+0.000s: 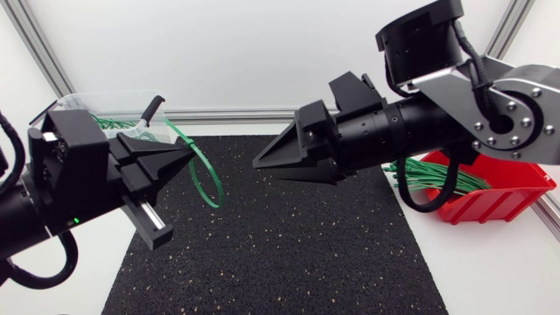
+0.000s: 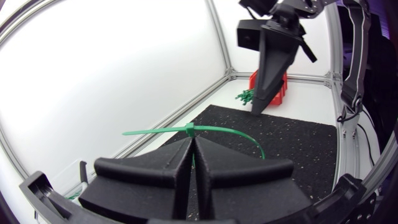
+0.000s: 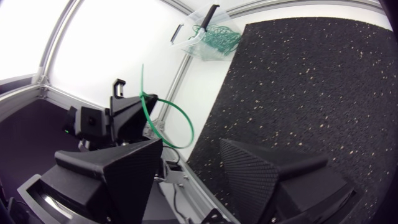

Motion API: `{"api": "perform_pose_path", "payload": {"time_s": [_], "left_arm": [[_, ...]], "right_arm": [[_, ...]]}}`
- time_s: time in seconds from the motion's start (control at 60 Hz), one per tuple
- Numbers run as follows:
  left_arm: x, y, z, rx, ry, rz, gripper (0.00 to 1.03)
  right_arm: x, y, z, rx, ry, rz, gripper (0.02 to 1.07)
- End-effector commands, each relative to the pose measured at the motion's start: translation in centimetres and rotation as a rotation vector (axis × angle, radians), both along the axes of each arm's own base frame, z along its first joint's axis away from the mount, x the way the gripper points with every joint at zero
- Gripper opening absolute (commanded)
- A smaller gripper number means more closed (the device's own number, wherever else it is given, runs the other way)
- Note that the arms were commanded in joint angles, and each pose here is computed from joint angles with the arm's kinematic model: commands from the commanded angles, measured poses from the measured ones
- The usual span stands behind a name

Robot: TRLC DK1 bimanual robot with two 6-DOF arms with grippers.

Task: Take a green cable tie from the red box, thread the tail through the head to close it, then place it in the transparent bin on the left.

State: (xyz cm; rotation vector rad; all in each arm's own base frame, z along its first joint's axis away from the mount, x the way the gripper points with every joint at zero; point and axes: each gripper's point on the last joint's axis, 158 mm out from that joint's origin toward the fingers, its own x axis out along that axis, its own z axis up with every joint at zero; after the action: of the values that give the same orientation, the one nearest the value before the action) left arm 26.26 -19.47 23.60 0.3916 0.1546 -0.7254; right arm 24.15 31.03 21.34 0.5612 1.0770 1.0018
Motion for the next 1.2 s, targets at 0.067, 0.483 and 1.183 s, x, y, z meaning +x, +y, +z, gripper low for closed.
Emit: {"api": "perform_pose_path", "payload": {"time_s": [0.067,0.483,1.183], "left_arm": [[4.4,5.0,0.1,0.001,0.035,0.156,0.04],[13.5,17.6,-1.5,-0.032,0.146,0.537,0.04],[24.7,33.0,5.5,-0.239,0.076,0.968,0.04]], "right_arm": [[3.0,-1.4,-3.8,-0.115,-0.08,-0.049,0.92],[9.5,-5.9,-6.7,-0.374,-0.354,-0.234,1.02],[11.1,-9.2,-7.4,-0.505,-0.527,-0.323,1.02]]}}
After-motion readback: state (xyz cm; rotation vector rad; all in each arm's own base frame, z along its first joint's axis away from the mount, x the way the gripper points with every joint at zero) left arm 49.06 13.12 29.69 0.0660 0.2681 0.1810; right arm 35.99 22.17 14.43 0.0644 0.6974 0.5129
